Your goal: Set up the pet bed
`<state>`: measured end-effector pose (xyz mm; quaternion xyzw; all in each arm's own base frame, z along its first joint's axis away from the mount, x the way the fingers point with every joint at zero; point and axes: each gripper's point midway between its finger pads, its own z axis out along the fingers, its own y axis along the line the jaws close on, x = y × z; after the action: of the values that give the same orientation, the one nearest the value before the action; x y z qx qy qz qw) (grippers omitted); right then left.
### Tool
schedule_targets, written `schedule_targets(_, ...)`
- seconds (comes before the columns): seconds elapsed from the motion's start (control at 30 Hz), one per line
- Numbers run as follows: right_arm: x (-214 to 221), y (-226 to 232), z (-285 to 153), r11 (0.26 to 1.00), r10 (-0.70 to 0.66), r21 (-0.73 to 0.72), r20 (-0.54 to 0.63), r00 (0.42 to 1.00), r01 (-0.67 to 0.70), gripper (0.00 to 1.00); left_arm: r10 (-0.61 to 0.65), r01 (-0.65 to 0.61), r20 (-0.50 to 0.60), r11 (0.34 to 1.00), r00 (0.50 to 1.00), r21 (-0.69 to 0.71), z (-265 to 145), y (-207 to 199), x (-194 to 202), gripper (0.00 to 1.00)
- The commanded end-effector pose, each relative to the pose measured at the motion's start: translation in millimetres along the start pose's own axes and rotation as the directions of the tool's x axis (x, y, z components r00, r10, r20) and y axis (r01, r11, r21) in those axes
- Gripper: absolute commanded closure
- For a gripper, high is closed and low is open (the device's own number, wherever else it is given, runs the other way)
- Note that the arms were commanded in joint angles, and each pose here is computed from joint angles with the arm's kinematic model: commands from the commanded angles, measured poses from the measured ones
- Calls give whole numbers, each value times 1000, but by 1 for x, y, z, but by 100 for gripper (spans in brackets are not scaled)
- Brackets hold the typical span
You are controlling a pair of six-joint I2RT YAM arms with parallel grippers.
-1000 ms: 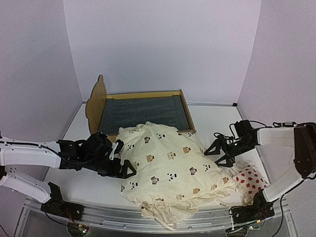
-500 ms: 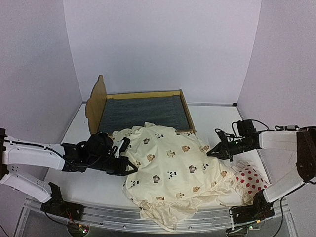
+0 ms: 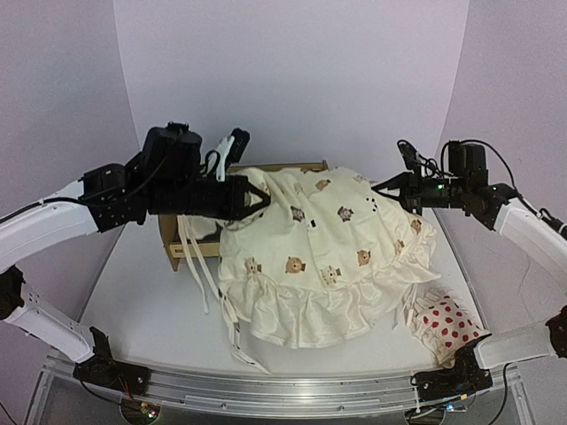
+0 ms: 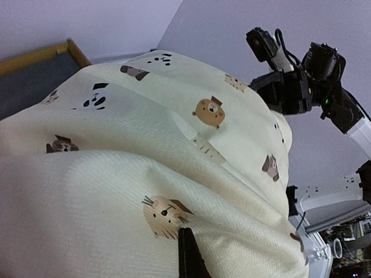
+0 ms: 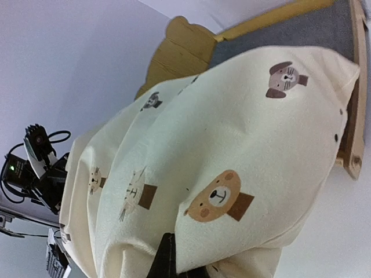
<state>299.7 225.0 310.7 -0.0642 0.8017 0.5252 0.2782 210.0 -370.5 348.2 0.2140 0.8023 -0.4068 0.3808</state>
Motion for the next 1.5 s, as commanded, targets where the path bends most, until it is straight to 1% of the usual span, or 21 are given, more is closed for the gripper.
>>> schedule_targets(0.0, -38, 48, 10, 987, -160, -12, 87, 983, 162, 100, 142, -123, 149, 984, 979, -129, -14, -2, -75, 100)
schedule_targets(0.2, -95, 64, 27, 975, -223, 42, 184, 957, 219, 100, 229, -176, 220, 955, 948, -238, -9, 11, -143, 100)
schedule_targets(0.3, -118, 67, 35, 966, -258, 75, 222, 940, 247, 100, 256, -183, 238, 940, 937, -289, 0, 29, -171, 100)
schedule_targets(0.43, -143, 68, 44, 957, -289, 111, 263, 921, 268, 100, 266, -180, 256, 932, 929, -314, 13, 64, -206, 100)
schedule_targets(0.5, -152, 65, 53, 954, -297, 117, 266, 917, 276, 100, 281, -185, 282, 928, 917, -324, 14, 82, -224, 100)
schedule_targets(0.6, -164, 61, 65, 948, -317, 128, 269, 909, 292, 100, 288, -192, 297, 930, 910, -313, 21, 105, -240, 100)
schedule_targets(0.7, -175, 54, 75, 943, -328, 145, 274, 904, 299, 100, 256, -157, 309, 937, 916, -313, 21, 138, -254, 100)
schedule_targets(0.83, -180, 43, 90, 943, -329, 149, 261, 908, 299, 100, 216, -113, 311, 942, 926, -317, 16, 171, -259, 100)
schedule_targets(1.03, -175, 16, 111, 945, -314, 171, 224, 923, 280, 100, 202, -97, 290, 935, 936, -340, 15, 193, -252, 100)
schedule_targets(1.13, -171, 4, 121, 948, -302, 172, 208, 930, 269, 100, 198, -97, 251, 926, 948, -366, 24, 210, -239, 100)
schedule_targets(1.3, -164, -16, 139, 951, -288, 168, 181, 940, 259, 100, 156, -73, 163, 900, 974, -429, 45, 250, -205, 100)
schedule_targets(1.47, -157, -41, 162, 954, -273, 166, 137, 952, 250, 100, 127, -49, 123, 863, 984, -503, 47, 281, -187, 100)
